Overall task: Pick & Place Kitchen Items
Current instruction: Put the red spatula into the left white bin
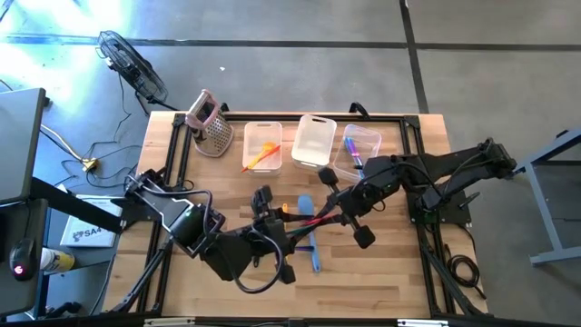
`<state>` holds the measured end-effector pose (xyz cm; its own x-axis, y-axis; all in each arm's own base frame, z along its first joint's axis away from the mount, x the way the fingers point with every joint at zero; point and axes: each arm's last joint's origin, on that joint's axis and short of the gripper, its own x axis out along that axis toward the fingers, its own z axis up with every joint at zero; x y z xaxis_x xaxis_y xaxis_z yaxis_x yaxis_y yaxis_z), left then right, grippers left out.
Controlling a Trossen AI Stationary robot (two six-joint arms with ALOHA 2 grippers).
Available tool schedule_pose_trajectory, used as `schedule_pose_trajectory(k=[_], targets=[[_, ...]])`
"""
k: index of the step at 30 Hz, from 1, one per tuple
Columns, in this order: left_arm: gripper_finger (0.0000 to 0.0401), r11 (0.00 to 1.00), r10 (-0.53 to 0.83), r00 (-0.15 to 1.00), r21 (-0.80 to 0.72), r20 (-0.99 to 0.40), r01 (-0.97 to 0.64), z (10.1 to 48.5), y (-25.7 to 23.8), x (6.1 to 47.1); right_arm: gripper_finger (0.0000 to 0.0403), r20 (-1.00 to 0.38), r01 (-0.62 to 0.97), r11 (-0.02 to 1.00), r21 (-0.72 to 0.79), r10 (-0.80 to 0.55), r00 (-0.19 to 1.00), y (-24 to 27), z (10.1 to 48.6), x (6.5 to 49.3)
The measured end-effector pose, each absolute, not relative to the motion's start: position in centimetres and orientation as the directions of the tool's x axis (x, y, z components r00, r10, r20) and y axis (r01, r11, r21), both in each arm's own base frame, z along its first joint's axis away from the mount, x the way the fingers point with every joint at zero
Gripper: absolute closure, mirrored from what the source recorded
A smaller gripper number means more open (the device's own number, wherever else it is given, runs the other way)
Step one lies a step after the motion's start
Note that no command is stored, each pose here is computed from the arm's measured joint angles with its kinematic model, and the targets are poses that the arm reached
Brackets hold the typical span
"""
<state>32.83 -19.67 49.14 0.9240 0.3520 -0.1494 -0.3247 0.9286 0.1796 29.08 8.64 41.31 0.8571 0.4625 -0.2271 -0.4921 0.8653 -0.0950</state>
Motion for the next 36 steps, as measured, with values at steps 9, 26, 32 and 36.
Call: schedule_pose_trajectory(k=[9,26,32,36], targets=[[0.0315,0.927,0.356,0.922,0.179,-0.152,-0.329,49.1,-19.3,33.1,0.0398,-0.226,-0.507,0.857,-0.091,0.478,0.849,8.7,41.3,29.1],[0.0315,0.956,0.287,0.941,0.118,-0.180,-0.269,48.9,-18.3,34.0,0.0398,-0.257,-0.515,0.853,-0.081,0.481,0.838,8.7,41.0,29.0],[0.0315,0.958,0.279,0.943,0.114,-0.183,-0.261,48.9,-18.3,34.0,0.0398,-0.260,-0.525,0.847,-0.081,0.491,0.832,8.7,41.0,29.0],[0.0328,0.959,0.277,0.941,0.116,-0.193,-0.259,48.8,-18.3,33.9,0.0398,-0.260,-0.531,0.843,-0.084,0.496,0.829,8.7,41.0,28.9]])
